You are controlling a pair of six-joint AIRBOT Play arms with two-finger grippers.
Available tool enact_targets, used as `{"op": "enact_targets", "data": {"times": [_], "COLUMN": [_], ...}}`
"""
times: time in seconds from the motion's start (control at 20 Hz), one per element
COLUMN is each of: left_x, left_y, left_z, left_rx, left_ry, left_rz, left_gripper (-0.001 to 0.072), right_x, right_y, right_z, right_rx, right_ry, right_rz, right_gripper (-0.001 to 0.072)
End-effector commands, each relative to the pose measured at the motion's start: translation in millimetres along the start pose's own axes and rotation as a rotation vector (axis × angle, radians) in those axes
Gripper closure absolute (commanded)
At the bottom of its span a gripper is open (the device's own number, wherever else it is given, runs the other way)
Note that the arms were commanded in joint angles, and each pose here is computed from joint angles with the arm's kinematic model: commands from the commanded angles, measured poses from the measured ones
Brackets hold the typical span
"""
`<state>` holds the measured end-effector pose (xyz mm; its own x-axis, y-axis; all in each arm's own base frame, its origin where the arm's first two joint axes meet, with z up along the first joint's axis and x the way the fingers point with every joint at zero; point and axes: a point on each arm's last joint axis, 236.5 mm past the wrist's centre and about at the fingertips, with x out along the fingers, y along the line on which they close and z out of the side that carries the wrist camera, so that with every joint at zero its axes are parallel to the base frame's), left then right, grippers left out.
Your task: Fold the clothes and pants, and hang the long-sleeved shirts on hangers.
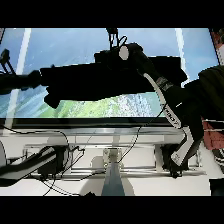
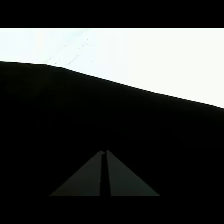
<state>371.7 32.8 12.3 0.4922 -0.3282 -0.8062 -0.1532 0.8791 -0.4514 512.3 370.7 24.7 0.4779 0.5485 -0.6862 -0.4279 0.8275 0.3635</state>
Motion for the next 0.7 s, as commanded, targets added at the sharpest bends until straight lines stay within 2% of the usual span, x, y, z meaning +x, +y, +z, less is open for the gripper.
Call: {"op": "enact_targets", "data": {"times": [0.0, 0.15, 0.2, 0.25, 0.3, 0.5, 0.65], "left_x": [0, 2, 4, 8, 13, 36, 55], "left_y": [31, 43, 49, 55, 60, 76, 73], "left_z": [-66, -81, -82, -82, -80, -88, -89], "left_rx": [0.005, 0.015, 0.013, 0.01, -0.006, -0.087, -0.197], "left_ry": [0.2, 0.234, 0.24, 0.242, 0.235, 0.278, 0.279], "left_rz": [0.084, 0.084, 0.097, 0.111, 0.12, 0.123, 0.024], "left_gripper": [0.0699, 0.0691, 0.0559, 0.0237, -0.0002, -0.0003, -0.0003], "right_x": [0, 0, 0, 0, 0, 0, 0], "right_y": [-1, -1, -1, -1, -1, -1, -1], "right_z": [-1, 0, 1, 2, 1, 1, 1], "right_rx": [0.0, 0.0, 0.0, 0.0, 0.0, 0.0, 0.0], "right_ry": [0.003, 0.0, -0.004, -0.006, -0.006, -0.004, -0.002], "right_rz": [-0.002, -0.002, -0.001, -0.001, -0.001, -0.001, -0.001], "right_gripper": [0.0693, 0.0693, 0.0693, 0.0693, 0.0693, 0.0694, 0.0693]}}
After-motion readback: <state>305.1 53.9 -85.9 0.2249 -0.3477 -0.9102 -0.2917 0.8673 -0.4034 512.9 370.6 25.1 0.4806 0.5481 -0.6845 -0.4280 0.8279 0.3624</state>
